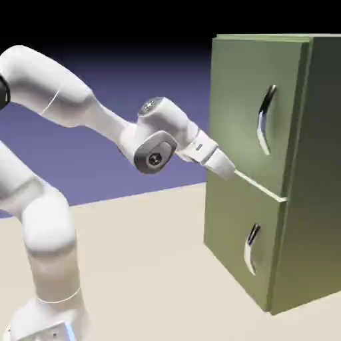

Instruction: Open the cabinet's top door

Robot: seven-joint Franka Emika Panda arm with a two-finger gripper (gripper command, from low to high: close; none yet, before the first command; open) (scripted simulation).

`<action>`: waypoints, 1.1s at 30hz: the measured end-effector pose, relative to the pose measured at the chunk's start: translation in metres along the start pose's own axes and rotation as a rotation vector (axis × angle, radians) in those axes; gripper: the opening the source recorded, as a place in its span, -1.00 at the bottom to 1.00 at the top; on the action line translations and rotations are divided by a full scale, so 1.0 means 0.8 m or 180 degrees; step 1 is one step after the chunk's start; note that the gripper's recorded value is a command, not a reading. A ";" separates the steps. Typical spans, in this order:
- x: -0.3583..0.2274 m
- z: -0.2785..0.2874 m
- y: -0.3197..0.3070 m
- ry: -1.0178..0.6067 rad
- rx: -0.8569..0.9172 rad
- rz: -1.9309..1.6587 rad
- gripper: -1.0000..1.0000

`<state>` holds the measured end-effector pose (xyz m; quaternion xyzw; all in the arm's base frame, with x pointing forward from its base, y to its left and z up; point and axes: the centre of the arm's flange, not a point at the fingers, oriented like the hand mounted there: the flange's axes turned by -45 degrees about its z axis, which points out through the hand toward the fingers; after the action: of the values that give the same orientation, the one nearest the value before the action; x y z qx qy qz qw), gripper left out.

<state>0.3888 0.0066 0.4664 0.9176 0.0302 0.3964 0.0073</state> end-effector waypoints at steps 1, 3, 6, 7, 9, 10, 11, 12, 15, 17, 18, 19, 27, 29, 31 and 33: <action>0.006 -0.006 -0.002 0.0048 0.0002 -0.0022 0.00; 0.016 -0.019 -0.004 0.0146 0.0005 -0.0062 0.00; 0.030 -0.038 -0.007 0.0292 0.0007 -0.0117 0.00; 0.034 -0.045 -0.008 0.0342 0.0007 -0.0133 0.00; 0.042 -0.057 -0.009 0.0440 0.0006 -0.0162 0.00; 0.045 -0.063 -0.009 0.0489 0.0006 -0.0176 0.00; 0.049 -0.070 -0.009 0.0538 0.0005 -0.0188 0.00; 0.052 -0.076 -0.008 0.0588 0.0004 -0.0200 0.00; 0.059 -0.093 -0.006 0.0736 0.0001 -0.0228 0.00; 0.063 -0.104 -0.004 0.0834 -0.0002 -0.0241 0.00; 0.065 -0.109 -0.002 0.0883 -0.0003 -0.0247 0.00; 0.066 -0.115 0.000 0.0932 -0.0005 -0.0251 0.00; 0.072 -0.148 0.021 0.1316 -0.0017 -0.0251 0.00; 0.071 -0.153 0.028 0.1409 -0.0019 -0.0242 0.00; 0.071 -0.158 0.036 0.1500 -0.0020 -0.0229 0.00; 0.069 -0.162 0.045 0.1590 -0.0021 -0.0213 0.00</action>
<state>0.3345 -0.0269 0.5967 0.7896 0.0601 0.6105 0.0158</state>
